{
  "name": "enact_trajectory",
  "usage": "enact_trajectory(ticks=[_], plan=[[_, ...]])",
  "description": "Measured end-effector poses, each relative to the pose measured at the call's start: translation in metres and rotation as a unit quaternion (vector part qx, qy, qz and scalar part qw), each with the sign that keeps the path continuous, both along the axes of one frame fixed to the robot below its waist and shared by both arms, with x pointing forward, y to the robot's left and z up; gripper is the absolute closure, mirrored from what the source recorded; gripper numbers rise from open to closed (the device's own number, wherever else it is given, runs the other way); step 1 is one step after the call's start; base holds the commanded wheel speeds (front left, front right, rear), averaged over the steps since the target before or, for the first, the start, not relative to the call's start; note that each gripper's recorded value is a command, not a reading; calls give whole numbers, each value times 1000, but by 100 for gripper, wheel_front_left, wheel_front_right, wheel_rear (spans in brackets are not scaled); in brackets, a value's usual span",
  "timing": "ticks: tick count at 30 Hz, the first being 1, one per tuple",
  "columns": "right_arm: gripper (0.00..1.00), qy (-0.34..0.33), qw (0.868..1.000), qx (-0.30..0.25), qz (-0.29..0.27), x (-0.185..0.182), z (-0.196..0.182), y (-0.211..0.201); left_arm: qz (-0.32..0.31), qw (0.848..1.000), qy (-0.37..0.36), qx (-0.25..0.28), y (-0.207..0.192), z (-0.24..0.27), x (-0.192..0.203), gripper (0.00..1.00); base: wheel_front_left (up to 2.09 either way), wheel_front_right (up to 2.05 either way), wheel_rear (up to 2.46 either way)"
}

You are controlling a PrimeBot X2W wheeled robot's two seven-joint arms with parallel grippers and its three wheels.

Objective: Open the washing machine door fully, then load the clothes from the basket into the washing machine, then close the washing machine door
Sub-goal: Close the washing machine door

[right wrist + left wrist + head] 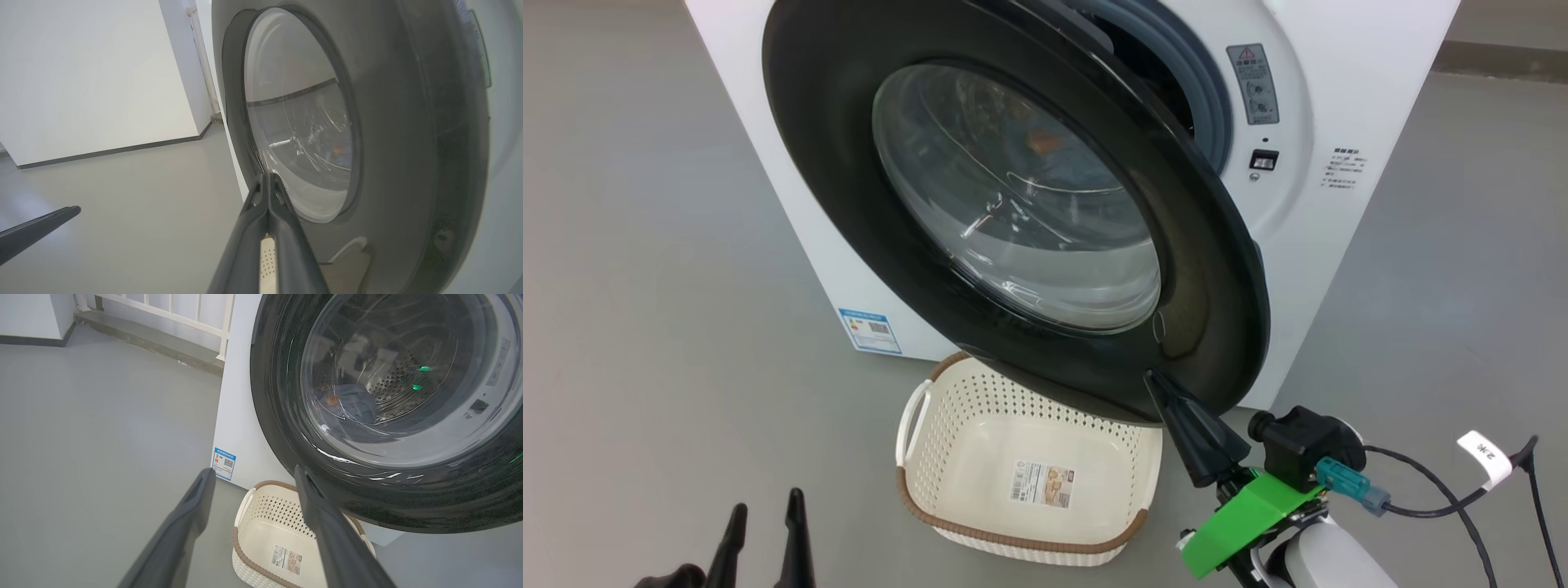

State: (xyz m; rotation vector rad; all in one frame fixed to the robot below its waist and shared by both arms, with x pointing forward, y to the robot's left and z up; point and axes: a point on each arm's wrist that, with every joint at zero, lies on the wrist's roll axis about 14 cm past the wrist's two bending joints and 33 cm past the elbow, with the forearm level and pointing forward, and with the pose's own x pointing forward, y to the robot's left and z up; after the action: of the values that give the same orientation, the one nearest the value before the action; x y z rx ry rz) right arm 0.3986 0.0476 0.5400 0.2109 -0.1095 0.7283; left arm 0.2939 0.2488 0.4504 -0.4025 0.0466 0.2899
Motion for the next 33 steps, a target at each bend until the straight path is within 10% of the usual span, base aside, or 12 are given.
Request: enact_trajectory(ticks=[33], plan=[[100,-16,999,0,-52,74,-8,-24,5,1000,27,-15,8,-17,51,0,0,0,0]])
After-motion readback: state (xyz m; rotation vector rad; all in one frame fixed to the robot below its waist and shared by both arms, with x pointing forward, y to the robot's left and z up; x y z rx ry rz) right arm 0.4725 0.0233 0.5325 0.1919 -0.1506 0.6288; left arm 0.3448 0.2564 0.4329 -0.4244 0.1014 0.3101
